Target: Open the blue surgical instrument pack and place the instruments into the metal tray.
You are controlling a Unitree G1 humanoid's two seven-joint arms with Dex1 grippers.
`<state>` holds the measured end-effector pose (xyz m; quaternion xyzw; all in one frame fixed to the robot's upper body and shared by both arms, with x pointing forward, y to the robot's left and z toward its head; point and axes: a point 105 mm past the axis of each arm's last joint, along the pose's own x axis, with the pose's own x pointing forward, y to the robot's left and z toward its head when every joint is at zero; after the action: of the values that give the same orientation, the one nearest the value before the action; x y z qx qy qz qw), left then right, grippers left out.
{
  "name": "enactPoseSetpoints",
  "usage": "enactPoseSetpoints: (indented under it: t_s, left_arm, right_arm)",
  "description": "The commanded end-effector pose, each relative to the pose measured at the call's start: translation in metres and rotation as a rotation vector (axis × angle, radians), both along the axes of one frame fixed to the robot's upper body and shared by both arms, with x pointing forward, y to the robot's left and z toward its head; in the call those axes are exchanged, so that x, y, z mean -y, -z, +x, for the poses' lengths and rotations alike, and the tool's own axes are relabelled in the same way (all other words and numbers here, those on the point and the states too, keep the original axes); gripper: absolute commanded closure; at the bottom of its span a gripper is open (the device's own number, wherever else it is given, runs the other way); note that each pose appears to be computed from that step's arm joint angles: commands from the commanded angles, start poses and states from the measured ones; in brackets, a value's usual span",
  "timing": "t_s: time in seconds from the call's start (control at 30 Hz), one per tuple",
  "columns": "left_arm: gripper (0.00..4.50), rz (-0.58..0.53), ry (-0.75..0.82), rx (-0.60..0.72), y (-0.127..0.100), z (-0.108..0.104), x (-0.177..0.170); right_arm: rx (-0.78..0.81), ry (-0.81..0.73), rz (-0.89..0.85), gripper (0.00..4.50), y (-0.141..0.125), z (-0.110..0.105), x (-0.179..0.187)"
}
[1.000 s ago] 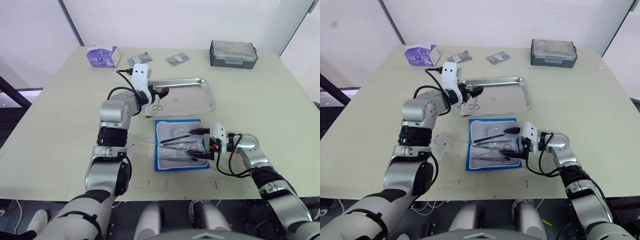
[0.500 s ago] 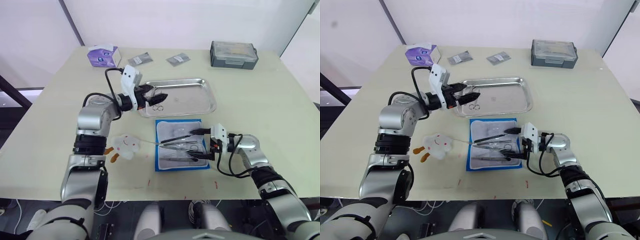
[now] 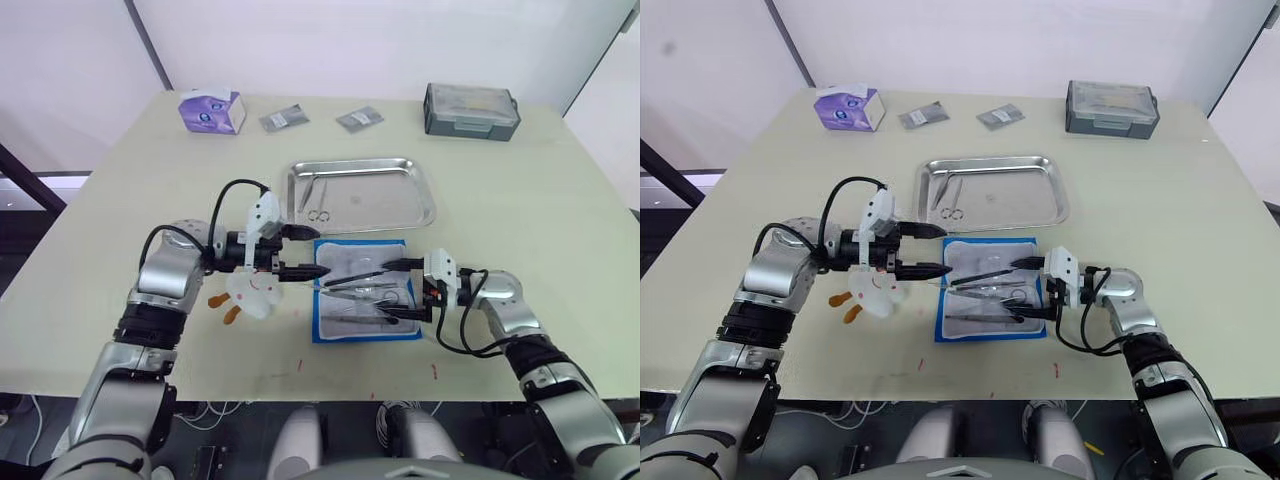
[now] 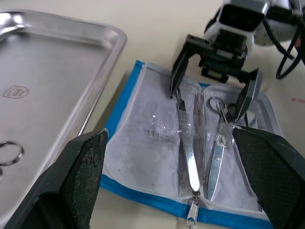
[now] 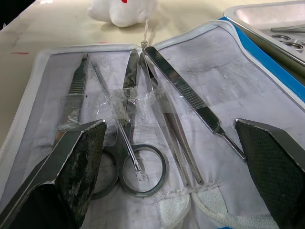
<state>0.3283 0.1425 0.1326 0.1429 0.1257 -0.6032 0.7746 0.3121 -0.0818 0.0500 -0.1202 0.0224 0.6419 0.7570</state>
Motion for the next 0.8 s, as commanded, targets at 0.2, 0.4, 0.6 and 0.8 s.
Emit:
enactPoseSetpoints:
  t_s: [0.2,0.4,0.6,0.8]
  left_arm:
    - [0.09,0.039,0.068,0.069,-0.001,0.003,0.008]
    - [0.09,0.038,0.105,0.077,0.001,0.002,0.012]
    - [0.09,0.038,0.127,0.080,0.003,0.001,0.017]
    - [0.09,0.049,0.154,0.085,0.006,0.001,0.022]
  right_arm:
    - [-0.168,0.052,-0.101,0.00,0.043,-0.020,0.021]
    - [-0.163,0.053,-0.083,0.00,0.040,-0.023,0.021]
    - [-0.166,0.049,-0.042,0.00,0.037,-0.027,0.020]
    - [-0.172,0.045,-0.038,0.00,0.037,-0.027,0.020]
